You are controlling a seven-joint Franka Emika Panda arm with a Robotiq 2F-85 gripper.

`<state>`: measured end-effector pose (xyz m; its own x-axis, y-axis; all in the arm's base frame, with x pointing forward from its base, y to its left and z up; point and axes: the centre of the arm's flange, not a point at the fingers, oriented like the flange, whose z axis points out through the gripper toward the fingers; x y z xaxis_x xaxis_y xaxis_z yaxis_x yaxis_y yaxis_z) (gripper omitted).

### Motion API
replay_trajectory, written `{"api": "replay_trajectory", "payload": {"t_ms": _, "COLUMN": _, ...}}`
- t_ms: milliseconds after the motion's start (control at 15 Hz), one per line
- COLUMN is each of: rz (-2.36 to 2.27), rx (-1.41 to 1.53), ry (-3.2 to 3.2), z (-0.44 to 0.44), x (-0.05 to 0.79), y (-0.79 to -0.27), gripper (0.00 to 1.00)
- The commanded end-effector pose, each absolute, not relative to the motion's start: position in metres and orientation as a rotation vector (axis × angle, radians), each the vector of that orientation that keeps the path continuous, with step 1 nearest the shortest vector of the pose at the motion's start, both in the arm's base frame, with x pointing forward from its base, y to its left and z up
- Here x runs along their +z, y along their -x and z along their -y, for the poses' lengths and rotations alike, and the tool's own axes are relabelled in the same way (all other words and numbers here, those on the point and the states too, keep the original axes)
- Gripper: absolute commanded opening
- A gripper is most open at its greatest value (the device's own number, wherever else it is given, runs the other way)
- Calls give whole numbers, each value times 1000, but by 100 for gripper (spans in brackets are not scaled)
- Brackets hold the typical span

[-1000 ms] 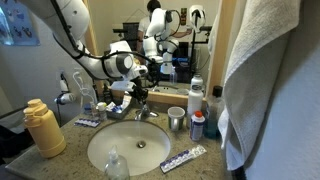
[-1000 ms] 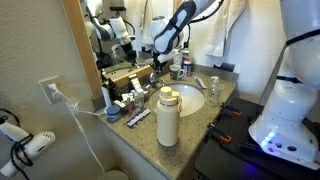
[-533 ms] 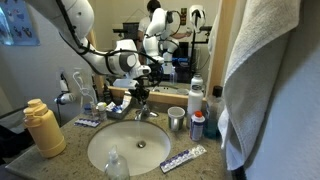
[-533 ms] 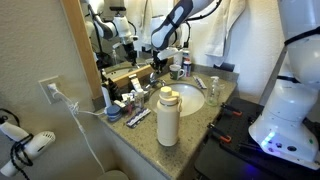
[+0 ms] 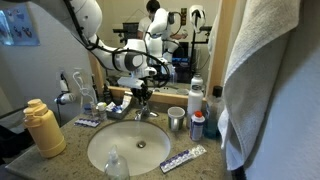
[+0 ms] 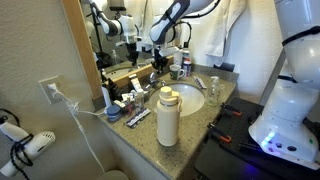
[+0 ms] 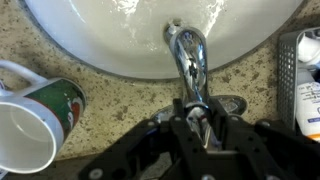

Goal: Lift the tap handle then push it down

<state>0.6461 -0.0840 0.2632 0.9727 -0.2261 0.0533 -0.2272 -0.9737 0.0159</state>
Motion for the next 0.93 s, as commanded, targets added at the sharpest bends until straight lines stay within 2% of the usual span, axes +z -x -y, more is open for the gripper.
{"api": "replay_trajectory", "payload": {"t_ms": 0, "rz": 429, "rx": -151, "ry": -3092, "z": 120, "x": 297, "y": -612, "gripper": 7}}
{"api": "replay_trajectory", "payload": {"t_ms": 867, "rz": 185, "rx": -232, "ry": -3085, "z": 39, "x": 261, "y": -595, "gripper": 7}}
